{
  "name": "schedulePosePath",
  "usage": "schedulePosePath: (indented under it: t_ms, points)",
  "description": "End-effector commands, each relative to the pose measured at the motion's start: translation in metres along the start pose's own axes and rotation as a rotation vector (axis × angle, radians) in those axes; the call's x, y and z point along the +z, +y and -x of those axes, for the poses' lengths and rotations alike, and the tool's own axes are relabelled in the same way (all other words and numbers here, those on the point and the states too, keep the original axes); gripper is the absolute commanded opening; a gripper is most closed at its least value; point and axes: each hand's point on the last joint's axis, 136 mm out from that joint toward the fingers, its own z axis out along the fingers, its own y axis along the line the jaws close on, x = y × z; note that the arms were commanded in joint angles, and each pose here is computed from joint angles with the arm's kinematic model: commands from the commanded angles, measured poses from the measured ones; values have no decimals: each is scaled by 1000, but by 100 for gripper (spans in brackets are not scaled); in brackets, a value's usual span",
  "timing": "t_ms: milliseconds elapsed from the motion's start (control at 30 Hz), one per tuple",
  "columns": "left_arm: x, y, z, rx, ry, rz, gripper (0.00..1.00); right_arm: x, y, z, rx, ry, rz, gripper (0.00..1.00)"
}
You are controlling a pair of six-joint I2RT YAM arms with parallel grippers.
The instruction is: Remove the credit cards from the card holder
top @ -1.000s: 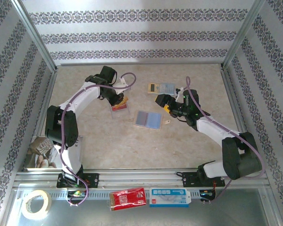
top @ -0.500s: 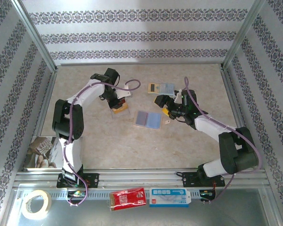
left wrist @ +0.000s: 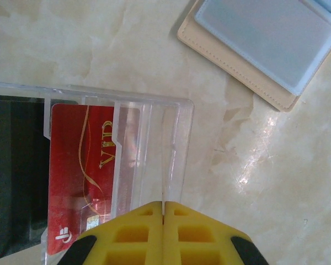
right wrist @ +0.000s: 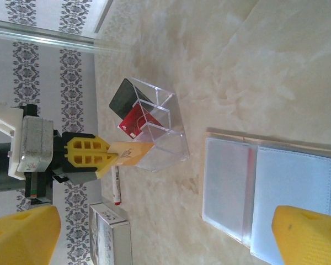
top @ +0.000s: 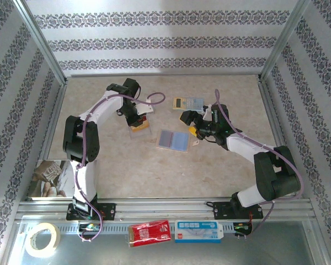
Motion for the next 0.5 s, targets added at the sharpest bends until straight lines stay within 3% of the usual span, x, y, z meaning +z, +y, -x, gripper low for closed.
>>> schedulePosePath:
  t_ms: [0,467]
  points:
    - [-11,-6,-2,23,9,-44,0,1,11,8,-11,-4,31,98]
    - [4,9,-11,56,76,-6,0,1,12,4,-22,12,32,98]
